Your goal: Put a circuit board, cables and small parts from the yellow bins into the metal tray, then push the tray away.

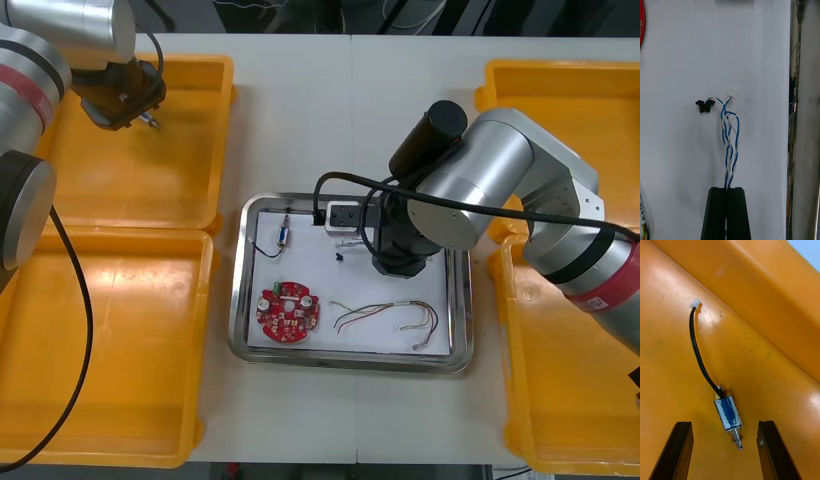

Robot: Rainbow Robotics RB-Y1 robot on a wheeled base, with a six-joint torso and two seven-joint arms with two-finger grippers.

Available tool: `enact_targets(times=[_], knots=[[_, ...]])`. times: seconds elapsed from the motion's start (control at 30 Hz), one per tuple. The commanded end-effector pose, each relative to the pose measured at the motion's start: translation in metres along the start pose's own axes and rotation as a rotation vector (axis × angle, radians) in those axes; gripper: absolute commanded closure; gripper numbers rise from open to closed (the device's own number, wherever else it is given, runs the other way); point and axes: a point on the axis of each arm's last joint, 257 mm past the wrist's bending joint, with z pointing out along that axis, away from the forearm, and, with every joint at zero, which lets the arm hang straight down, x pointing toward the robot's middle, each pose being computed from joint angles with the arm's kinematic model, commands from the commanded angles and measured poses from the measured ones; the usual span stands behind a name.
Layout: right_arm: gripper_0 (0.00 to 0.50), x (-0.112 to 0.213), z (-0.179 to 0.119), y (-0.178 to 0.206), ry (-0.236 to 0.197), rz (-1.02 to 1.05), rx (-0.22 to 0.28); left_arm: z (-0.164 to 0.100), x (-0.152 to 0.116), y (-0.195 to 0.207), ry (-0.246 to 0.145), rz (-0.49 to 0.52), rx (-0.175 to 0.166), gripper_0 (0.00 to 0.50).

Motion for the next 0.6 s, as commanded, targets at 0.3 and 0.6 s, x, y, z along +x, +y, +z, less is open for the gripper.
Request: enact_targets(times=[0.3,0.6], knots=[[0.5,-0.011,0.024,0.027,0.005,-0.091,0.014,-0.009,-0.018,-0.032,-0.066,0.09,0.081,0.0],[0.108,-0.015,0.024,0.02,0.0,-0.104,0.057,-0.004,-0.016,-0.039,-0.081,0.097,0.109,0.0]])
